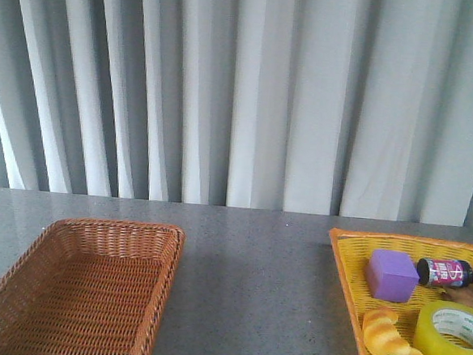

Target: Transfer tape with both arms

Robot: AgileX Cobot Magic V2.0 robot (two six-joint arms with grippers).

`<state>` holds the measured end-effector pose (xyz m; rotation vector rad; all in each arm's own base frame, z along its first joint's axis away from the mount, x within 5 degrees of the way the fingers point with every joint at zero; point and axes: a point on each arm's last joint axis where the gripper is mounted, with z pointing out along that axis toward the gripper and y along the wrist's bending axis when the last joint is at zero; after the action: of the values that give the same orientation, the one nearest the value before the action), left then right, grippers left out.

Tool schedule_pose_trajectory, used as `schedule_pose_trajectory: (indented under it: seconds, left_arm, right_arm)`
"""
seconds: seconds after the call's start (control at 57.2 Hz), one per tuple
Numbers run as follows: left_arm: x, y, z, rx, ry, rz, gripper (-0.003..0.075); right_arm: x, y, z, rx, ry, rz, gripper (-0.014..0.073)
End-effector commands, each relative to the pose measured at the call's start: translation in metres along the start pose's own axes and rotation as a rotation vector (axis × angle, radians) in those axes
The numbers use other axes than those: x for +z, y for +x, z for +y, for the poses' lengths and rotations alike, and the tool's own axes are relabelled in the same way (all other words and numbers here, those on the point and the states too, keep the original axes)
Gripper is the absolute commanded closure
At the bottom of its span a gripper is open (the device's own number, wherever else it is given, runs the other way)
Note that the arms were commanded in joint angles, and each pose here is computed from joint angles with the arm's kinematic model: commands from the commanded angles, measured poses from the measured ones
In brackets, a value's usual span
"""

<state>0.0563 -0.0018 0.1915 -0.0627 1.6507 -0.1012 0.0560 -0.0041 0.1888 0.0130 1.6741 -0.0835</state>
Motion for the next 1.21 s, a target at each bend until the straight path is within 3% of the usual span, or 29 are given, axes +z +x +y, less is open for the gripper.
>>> schedule_pose_trajectory:
  seconds: [0.0,1.19]
  left_arm:
    - [-0.0020,-0.0100,-0.0008,-0.004,0.007,-0.097,0.0726]
    - [-0.0020,-0.0100,-0.0008,-0.004,0.007,-0.097,0.0726]
  right_arm:
    - [-0.0007,-0.0061,0.0000,-0.007,0.003,-0.081,0.0602]
    - [-0.0011,-0.0093,0.0000,-0.011,0.003,-0.110,0.0602]
